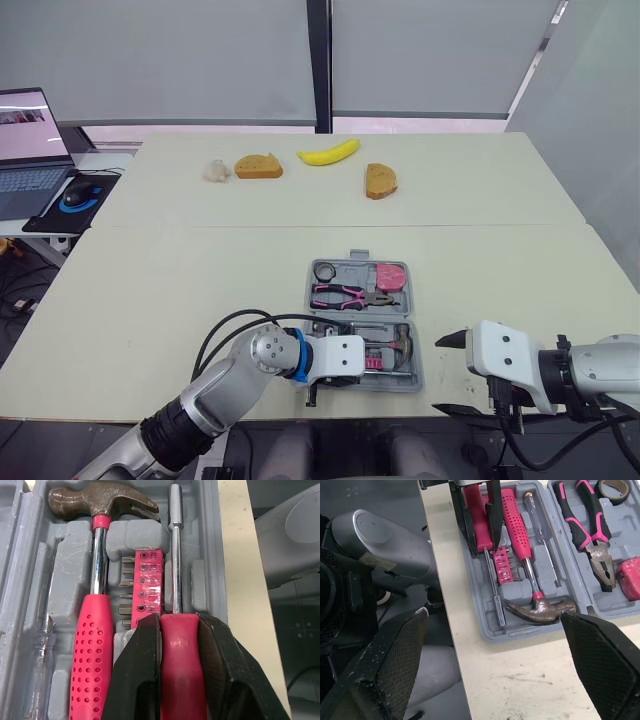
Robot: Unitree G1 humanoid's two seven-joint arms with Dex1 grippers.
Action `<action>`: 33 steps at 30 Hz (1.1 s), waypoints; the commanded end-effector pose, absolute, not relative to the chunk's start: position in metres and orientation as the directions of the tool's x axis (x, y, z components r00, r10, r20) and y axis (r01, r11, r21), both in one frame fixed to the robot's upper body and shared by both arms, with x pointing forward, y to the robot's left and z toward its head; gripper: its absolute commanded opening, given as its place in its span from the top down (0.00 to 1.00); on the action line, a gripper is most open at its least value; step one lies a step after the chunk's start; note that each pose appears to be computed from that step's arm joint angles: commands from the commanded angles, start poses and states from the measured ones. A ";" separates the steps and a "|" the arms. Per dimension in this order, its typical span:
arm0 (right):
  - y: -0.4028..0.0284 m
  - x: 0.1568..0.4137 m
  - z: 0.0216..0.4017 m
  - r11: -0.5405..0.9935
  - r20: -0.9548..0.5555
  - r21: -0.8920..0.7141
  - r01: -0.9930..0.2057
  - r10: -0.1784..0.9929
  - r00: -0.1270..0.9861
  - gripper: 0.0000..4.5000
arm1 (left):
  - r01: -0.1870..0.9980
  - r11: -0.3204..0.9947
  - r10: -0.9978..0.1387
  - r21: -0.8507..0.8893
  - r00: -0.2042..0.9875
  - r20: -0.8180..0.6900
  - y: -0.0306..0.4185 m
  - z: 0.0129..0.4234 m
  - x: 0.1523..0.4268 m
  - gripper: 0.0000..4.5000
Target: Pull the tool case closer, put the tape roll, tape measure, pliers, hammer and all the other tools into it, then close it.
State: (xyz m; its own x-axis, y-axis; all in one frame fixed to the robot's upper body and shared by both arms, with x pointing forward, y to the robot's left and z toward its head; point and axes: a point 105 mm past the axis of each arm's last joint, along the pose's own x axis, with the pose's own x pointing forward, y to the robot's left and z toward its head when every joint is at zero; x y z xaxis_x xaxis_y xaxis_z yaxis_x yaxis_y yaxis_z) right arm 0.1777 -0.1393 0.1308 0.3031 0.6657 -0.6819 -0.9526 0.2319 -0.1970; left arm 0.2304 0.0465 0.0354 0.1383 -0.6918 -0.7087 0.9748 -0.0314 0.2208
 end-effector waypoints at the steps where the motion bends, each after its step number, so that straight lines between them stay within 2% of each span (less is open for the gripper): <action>1: -0.136 0.177 0.133 0.215 -0.672 -0.220 -0.951 0.674 0.308 0.00 | 0.972 -0.057 -0.719 0.229 0.120 -0.685 0.040 0.045 0.226 0.57; 9: -0.135 0.178 0.134 0.217 -0.670 -0.222 -0.950 0.674 0.311 0.00 | 0.972 -0.043 -0.740 0.231 0.125 -0.661 0.037 0.055 0.227 0.02; 14: -0.135 0.177 0.134 0.221 -0.666 -0.220 -0.950 0.677 0.312 0.00 | 0.965 0.003 -0.781 0.261 0.165 -0.603 0.043 0.082 0.240 0.01; 18: -0.135 0.178 0.134 0.225 -0.665 -0.220 -0.949 0.678 0.315 0.00 | 0.962 -0.050 -0.823 0.269 0.113 -0.557 0.052 0.096 0.246 0.01; 21: -0.135 0.179 0.134 0.226 -0.665 -0.220 -0.949 0.677 0.316 0.00 | 0.969 -0.122 -0.810 0.215 0.028 -0.585 0.064 0.092 0.245 0.14; 24: -0.135 0.179 0.134 0.226 -0.664 -0.219 -0.949 0.678 0.315 0.00 | 0.959 -0.223 -0.772 0.177 -0.063 -0.632 0.073 0.084 0.237 0.34; 27: -0.135 0.178 0.134 0.226 -0.663 -0.218 -0.949 0.679 0.314 0.00 | 0.958 -0.237 -0.763 0.164 -0.079 -0.641 0.073 0.079 0.235 0.54; 33: -0.134 0.178 0.134 0.228 -0.662 -0.216 -0.949 0.680 0.314 0.00 | 0.950 -0.238 -0.735 0.204 -0.039 -0.676 0.063 0.059 0.237 0.94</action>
State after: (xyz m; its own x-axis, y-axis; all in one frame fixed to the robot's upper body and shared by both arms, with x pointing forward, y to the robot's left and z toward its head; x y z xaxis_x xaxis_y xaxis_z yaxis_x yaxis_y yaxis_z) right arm 0.1784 -0.1376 0.1291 0.3109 0.6692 -0.6749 -0.9498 0.2444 -0.1952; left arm 0.2360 0.0646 0.0606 -0.0573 -0.7429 -0.6670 0.9575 -0.2300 0.1739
